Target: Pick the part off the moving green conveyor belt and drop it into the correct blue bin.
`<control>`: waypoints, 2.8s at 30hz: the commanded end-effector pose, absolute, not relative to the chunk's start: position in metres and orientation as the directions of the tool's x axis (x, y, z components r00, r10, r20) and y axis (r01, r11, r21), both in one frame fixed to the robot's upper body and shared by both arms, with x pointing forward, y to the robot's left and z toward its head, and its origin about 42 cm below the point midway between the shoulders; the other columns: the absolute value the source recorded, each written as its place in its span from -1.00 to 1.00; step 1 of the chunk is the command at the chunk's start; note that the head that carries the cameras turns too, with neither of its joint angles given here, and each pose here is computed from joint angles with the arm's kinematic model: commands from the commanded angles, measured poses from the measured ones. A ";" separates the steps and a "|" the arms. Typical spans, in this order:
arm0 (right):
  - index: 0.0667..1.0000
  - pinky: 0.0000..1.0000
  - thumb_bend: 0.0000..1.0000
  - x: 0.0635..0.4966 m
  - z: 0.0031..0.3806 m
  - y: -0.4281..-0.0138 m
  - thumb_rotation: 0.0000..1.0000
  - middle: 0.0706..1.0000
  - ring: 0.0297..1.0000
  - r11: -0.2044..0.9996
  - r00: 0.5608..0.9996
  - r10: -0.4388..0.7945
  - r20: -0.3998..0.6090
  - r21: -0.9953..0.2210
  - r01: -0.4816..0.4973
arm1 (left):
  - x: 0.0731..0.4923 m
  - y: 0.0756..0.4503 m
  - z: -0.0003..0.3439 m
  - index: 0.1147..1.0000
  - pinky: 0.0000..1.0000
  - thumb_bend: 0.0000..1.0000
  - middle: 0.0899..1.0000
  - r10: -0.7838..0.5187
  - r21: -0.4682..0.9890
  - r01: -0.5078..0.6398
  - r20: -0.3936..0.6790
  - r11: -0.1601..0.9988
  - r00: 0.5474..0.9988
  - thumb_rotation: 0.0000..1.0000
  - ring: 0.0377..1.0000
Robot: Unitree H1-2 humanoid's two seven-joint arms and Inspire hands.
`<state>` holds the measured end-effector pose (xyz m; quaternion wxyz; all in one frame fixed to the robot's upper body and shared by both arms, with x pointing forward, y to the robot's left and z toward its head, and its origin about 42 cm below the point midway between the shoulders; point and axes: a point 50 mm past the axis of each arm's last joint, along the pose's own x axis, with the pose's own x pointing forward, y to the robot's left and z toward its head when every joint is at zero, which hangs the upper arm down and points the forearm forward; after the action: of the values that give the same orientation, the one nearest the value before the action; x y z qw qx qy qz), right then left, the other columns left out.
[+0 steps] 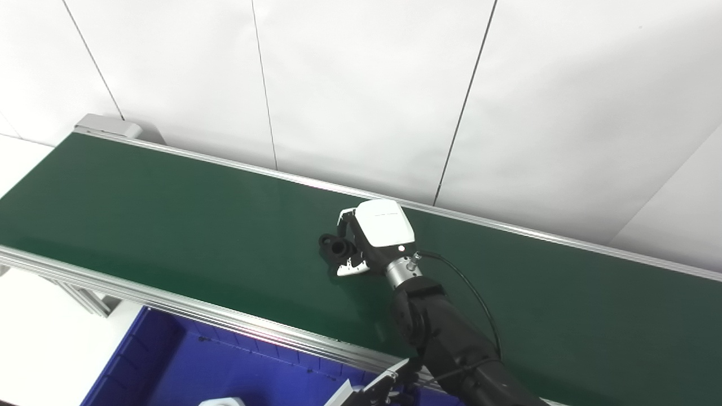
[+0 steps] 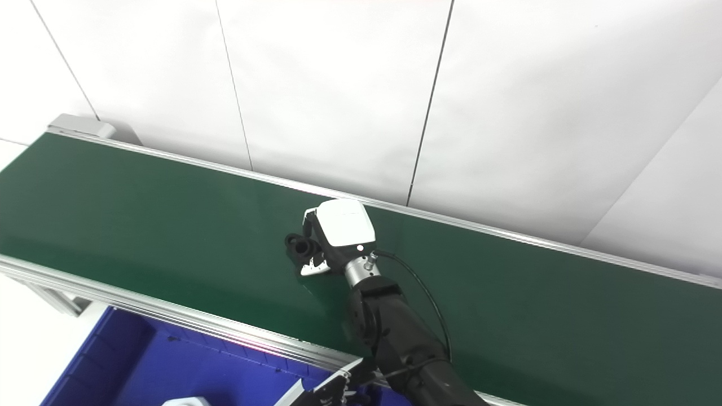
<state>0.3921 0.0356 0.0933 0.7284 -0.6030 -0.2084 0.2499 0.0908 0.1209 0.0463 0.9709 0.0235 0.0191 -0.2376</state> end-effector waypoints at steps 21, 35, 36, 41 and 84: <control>-0.10 -0.79 0.02 0.368 0.077 0.005 -0.72 -0.64 -0.74 0.238 0.828 0.560 0.007 -0.959 -0.154 | 0.091 0.113 0.061 0.93 0.69 0.69 0.96 -0.476 -0.004 0.476 0.018 0.879 0.879 0.14 0.90; -0.11 -0.81 0.02 0.367 0.143 -0.046 -0.72 -0.66 -0.76 0.319 0.826 0.531 0.186 -0.948 0.009 | 0.092 0.129 0.062 0.93 0.83 0.75 0.89 -0.447 -0.048 0.448 0.024 0.893 0.894 0.13 0.91; -0.11 -0.80 0.02 0.364 0.149 -0.048 -0.72 -0.66 -0.76 0.318 0.823 0.535 0.192 -0.948 0.014 | 0.092 0.131 0.061 0.94 0.83 0.75 0.89 -0.444 -0.048 0.445 0.031 0.894 0.896 0.14 0.91; -0.11 -0.79 0.02 0.348 0.174 -0.060 -0.72 -0.62 -0.73 0.311 0.800 0.560 0.214 -0.950 0.037 | 0.091 0.140 0.063 0.96 0.86 0.73 0.91 -0.430 -0.044 0.432 0.049 0.901 0.902 0.19 0.91; -0.10 -0.78 0.01 0.149 0.143 -0.140 -0.71 -0.61 -0.71 0.249 0.956 0.171 -0.237 -0.929 -0.275 | 0.118 0.239 0.088 1.00 0.97 0.70 1.00 -0.473 -0.054 0.474 0.019 0.879 0.881 0.51 1.00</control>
<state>0.1476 -0.1386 0.1374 0.7852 -0.5946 0.0416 0.1677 0.1167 0.2337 0.0820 0.9710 -0.0299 0.0185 -0.2364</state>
